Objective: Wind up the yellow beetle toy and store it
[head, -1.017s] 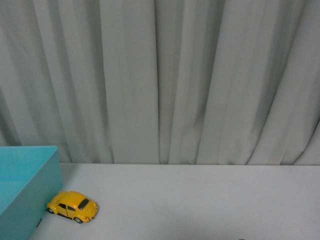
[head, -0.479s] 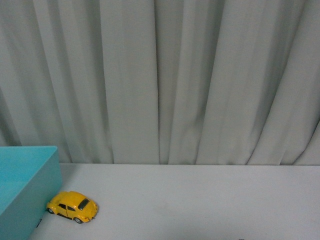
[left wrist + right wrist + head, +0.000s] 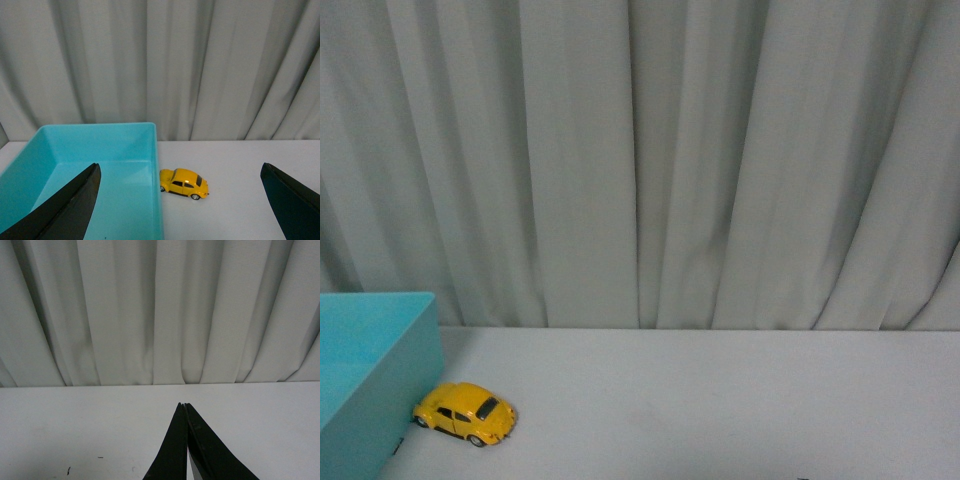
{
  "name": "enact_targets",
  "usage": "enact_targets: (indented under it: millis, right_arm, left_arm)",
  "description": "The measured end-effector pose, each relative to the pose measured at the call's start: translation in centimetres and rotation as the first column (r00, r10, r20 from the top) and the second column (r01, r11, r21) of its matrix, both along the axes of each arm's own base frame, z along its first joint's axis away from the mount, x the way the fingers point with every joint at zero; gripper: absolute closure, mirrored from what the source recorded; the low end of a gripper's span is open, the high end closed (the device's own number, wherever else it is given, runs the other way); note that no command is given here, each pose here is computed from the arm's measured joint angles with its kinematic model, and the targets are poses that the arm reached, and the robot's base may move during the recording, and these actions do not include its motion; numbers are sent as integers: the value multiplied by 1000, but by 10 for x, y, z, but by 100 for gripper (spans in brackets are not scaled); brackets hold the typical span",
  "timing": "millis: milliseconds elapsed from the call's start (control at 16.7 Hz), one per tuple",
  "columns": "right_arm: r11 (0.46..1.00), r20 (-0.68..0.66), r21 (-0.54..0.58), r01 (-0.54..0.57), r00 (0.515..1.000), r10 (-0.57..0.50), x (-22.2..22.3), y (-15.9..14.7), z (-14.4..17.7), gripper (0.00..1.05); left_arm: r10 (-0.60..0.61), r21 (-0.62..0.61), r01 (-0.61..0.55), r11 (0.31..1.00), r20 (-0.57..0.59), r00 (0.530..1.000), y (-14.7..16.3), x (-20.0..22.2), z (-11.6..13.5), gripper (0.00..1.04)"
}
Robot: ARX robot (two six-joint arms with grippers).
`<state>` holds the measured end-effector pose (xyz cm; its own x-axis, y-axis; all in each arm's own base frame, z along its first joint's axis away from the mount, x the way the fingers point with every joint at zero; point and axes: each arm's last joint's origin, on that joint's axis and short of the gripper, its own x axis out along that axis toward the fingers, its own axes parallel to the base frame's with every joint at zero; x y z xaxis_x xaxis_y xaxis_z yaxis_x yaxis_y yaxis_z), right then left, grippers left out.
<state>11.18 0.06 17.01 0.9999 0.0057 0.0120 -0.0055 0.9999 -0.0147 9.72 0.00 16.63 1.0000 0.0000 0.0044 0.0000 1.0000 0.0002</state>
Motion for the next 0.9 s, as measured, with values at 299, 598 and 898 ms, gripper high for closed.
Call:
enact_targets:
  millis: [299, 598, 898]
  right_arm:
    - [1000, -1, 0, 0, 1000, 0, -4, 0, -1, 103]
    - [1000, -15, 0, 1, 1000, -1, -14, 0, -4, 103]
    - [1000, -7, 0, 1, 1000, -1, -15, 0, -3, 74]
  left_arm:
    - [0, 0, 0, 1000, 0, 1000, 0, 0, 0, 7]
    - [0, 0, 0, 1000, 1, 1000, 0, 0, 0, 7]
    - [0, 0, 0, 1000, 0, 1000, 0, 0, 0, 7]
